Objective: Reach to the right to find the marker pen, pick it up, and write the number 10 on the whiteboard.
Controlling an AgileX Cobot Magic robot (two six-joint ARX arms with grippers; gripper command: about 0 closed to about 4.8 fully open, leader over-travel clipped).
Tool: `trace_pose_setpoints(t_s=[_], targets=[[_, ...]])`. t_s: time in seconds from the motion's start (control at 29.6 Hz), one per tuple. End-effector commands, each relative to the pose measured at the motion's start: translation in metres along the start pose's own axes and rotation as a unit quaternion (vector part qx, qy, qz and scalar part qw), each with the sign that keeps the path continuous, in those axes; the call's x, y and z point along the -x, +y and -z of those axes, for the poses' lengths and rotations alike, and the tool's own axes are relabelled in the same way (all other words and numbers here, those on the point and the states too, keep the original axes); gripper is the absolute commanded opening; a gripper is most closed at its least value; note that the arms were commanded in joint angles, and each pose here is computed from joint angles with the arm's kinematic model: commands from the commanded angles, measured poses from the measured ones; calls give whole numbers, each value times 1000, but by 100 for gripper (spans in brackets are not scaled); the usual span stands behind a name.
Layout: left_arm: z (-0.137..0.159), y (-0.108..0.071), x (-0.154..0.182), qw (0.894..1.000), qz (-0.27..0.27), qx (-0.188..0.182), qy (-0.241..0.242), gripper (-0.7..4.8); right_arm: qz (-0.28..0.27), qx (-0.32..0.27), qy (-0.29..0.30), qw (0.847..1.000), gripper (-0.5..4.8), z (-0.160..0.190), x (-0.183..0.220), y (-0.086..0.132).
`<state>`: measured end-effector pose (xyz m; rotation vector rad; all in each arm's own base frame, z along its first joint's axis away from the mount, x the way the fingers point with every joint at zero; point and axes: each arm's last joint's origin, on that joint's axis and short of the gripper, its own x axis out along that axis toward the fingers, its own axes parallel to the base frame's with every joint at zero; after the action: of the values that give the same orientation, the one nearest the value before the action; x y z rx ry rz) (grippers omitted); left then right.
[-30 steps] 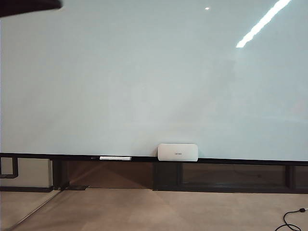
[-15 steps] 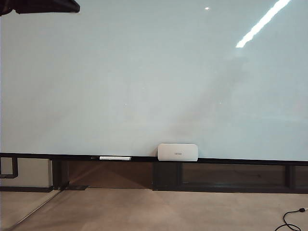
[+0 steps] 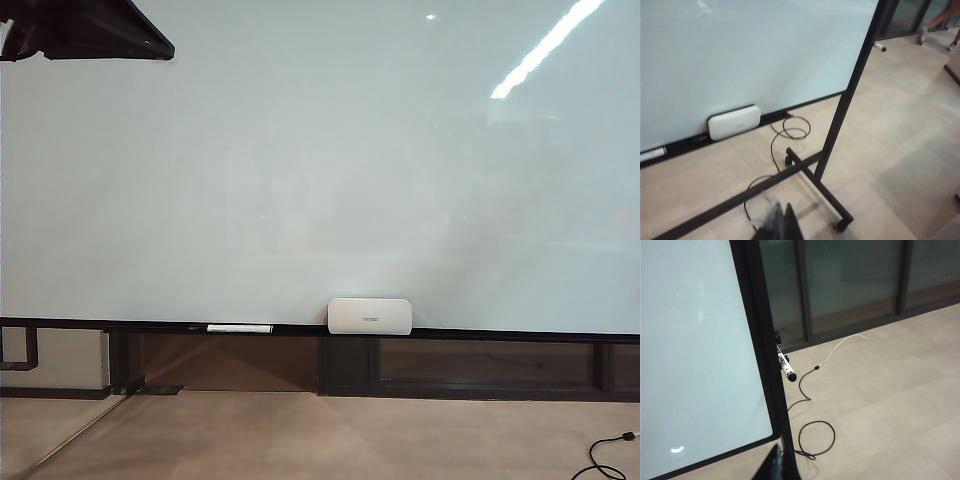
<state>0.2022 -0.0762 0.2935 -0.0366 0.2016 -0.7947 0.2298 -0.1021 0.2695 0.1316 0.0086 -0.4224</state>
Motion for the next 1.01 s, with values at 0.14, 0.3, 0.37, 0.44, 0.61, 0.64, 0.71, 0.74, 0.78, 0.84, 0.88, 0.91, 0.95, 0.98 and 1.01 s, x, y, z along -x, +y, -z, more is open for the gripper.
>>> trace_pose_setpoints(t_s=[0.14, 0.3, 0.37, 0.44, 0.61, 0.64, 0.71, 0.74, 0.78, 0.84, 0.88, 0.91, 0.95, 0.98, 1.01], targets=[[-6, -1, 1, 1000, 7, -20, -22, -6, -45, 11, 11, 999, -1, 0, -30, 1], [-6, 1, 0, 999, 1, -35, -21, -6, -63, 43, 8, 997, -1, 19, -59, -1], [-5, 2, -2, 999, 0, -41, -21, -6, -63, 46, 9, 997, -1, 28, -66, -2], [-4, 4, -4, 999, 0, -46, -20, -6, -58, 49, 10, 997, -1, 40, -74, -7], [6, 10, -17, 999, 27, -35, 2, -6, -50, 37, 1, 998, -1, 61, -88, -16], [8, 11, -19, 999, 29, -32, 6, -6, -49, 34, 2, 998, -1, 64, -90, -18], [11, 13, -23, 999, 40, -32, 12, -6, -50, 35, 1, 998, -1, 68, -92, -18], [11, 13, -24, 998, 44, -36, 12, -6, -49, 35, -3, 998, -1, 68, -93, -19], [11, 13, -24, 998, 48, -40, 10, -6, -50, 35, -6, 998, -1, 68, -94, -19], [8, 13, -24, 998, 48, -46, -2, -6, -56, 38, -7, 998, -1, 67, -97, -19], [7, 13, -24, 998, 47, -47, -7, -6, -62, 40, -9, 997, -1, 66, -99, -18], [6, 12, -24, 998, 49, -49, -10, -6, -65, 42, -13, 997, -1, 64, -100, -18], [6, 12, -24, 997, 54, -52, -13, -6, -66, 43, -19, 997, -1, 61, -101, -17], [6, 12, -23, 997, 59, -56, -15, -6, -66, 47, -24, 996, -1, 59, -102, -17], [6, 12, -23, 996, 63, -65, -16, -6, -67, 54, -29, 996, -1, 57, -103, -16]])
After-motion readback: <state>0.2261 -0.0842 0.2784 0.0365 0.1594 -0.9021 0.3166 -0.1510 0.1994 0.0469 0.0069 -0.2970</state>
